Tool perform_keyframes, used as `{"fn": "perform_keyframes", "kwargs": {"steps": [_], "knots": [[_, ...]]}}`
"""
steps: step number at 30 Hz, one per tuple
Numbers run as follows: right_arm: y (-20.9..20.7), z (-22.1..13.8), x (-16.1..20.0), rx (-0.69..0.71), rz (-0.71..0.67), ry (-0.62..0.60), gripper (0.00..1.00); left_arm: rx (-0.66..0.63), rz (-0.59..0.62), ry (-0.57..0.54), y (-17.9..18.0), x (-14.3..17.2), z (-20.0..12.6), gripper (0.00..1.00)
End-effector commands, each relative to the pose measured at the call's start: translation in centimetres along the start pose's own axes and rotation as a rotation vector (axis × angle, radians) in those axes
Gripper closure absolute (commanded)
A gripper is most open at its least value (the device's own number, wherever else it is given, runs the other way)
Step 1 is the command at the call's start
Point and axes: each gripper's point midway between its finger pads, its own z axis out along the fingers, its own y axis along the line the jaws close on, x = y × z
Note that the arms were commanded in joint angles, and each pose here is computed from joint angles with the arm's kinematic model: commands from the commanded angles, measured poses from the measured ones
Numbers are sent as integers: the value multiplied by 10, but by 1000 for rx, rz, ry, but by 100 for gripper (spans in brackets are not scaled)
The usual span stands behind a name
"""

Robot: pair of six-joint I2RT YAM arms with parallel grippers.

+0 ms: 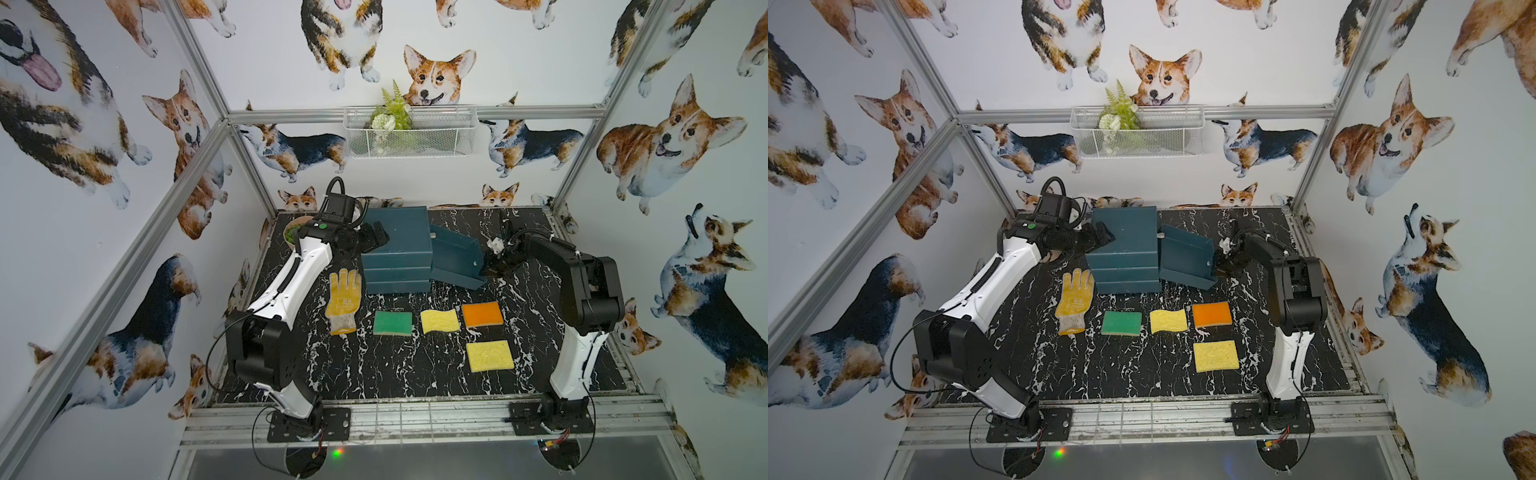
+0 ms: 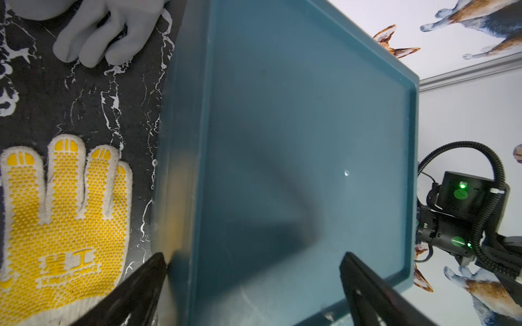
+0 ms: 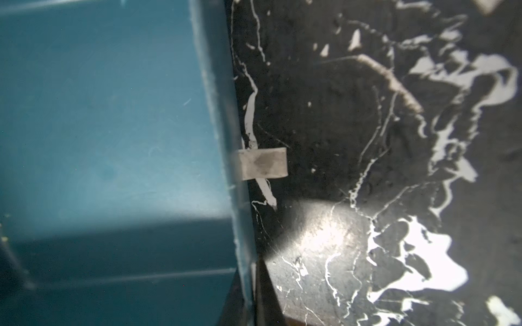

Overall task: Take the sponge out of the drawer
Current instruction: Close the drawer of the storage box.

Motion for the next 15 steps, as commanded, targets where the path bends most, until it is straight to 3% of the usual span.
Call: {"fn": "perform_keyframes", "kwargs": {"steps": [1, 8, 15], "knots": [[3, -11, -4, 10, -8, -21, 100, 17, 3, 7, -5, -1, -1, 2], [9, -39, -14, 61, -57, -74, 100, 16, 18, 18, -5, 0, -1, 2], [1, -78, -21, 221, -191, -81, 100, 23, 50, 47, -6, 2, 3, 2]]}}
